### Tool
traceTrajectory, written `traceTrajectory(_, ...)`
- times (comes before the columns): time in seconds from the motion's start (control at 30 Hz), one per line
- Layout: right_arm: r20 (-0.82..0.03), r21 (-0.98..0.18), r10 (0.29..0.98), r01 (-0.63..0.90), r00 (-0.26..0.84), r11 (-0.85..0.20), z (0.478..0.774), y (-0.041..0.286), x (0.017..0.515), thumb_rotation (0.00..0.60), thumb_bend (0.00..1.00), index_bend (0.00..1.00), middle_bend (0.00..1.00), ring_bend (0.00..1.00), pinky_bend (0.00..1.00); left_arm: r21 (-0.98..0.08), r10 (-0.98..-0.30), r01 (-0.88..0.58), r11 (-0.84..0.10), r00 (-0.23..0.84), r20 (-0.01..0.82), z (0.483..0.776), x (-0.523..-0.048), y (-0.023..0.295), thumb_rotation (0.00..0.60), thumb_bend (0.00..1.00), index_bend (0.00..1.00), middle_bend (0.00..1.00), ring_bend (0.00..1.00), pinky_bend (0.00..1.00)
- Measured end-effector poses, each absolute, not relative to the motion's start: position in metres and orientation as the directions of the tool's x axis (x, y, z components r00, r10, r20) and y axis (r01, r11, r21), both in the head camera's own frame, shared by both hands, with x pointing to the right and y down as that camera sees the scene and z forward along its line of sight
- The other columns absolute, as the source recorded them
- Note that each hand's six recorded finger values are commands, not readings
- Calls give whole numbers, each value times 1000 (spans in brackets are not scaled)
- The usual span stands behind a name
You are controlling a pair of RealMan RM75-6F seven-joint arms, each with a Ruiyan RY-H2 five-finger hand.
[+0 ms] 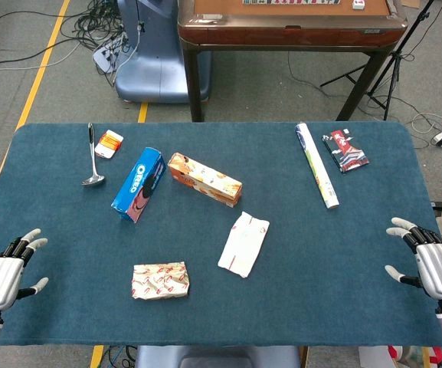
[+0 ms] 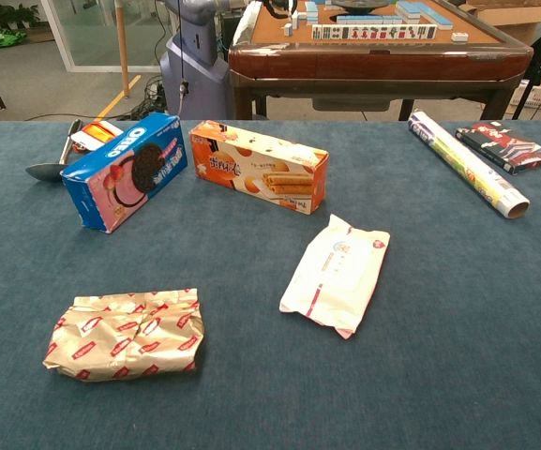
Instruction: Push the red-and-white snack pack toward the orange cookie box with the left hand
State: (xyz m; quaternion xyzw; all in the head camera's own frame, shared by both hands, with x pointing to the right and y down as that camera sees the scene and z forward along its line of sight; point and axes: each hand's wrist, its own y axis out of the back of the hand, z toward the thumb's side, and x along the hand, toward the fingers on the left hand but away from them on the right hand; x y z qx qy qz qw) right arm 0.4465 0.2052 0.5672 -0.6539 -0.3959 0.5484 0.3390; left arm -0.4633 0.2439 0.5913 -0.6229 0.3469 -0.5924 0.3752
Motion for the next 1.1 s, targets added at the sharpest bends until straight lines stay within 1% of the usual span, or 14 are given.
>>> traceTrajectory(0.17, -448, -877, 888, 143, 104, -459, 565, 205, 443, 600, 50, 333, 233, 229, 290, -888, -886, 3, -460, 67, 460, 590, -459, 243, 600, 170, 308, 164, 188, 476)
traceTrajectory(0.37, -428, -884, 899, 162, 95, -438, 556, 206, 447, 600, 49, 339, 243, 229, 290, -888, -883, -18, -459, 125, 453, 590, -444, 246, 600, 168, 301, 173, 194, 482)
traceTrajectory(0.5, -410, -891, 908, 176, 89, -419, 551, 206, 449, 600, 52, 348, 249, 230, 290, -874, -866, -66, -481, 191, 462, 588, -427, 250, 600, 51, 205, 155, 181, 469)
traceTrajectory(0.57, -410, -891, 908, 174, 90, -420, 551, 206, 449, 600, 55, 348, 249, 230, 290, -863, -851, -76, -500, 228, 473, 588, -418, 253, 600, 21, 123, 98, 136, 426)
traceTrajectory(0.63, -407, -892, 909, 175, 93, -417, 549, 206, 449, 600, 56, 348, 249, 230, 290, -847, -826, -65, -528, 272, 494, 590, -407, 258, 600, 4, 24, 19, 49, 337)
traceTrajectory(0.67, -404, -893, 910, 176, 95, -415, 549, 206, 448, 600, 56, 348, 249, 230, 290, -839, -813, -54, -542, 288, 506, 591, -404, 260, 600, 0, 8, 6, 27, 311)
traceTrajectory(0.73, -396, -895, 913, 180, 98, -407, 546, 206, 448, 600, 57, 348, 249, 230, 290, -820, -783, -35, -572, 322, 532, 594, -393, 263, 600, 0, 0, 0, 0, 257)
traceTrajectory(0.9, -380, -900, 920, 192, 100, -392, 539, 208, 449, 600, 67, 348, 249, 230, 290, -801, -728, 16, -599, 406, 553, 597, -362, 268, 600, 0, 0, 0, 0, 174)
traceTrajectory(1.1, -367, -903, 926, 205, 92, -378, 533, 209, 452, 600, 72, 348, 249, 230, 290, -783, -676, 25, -622, 487, 552, 602, -325, 273, 600, 0, 0, 0, 0, 120)
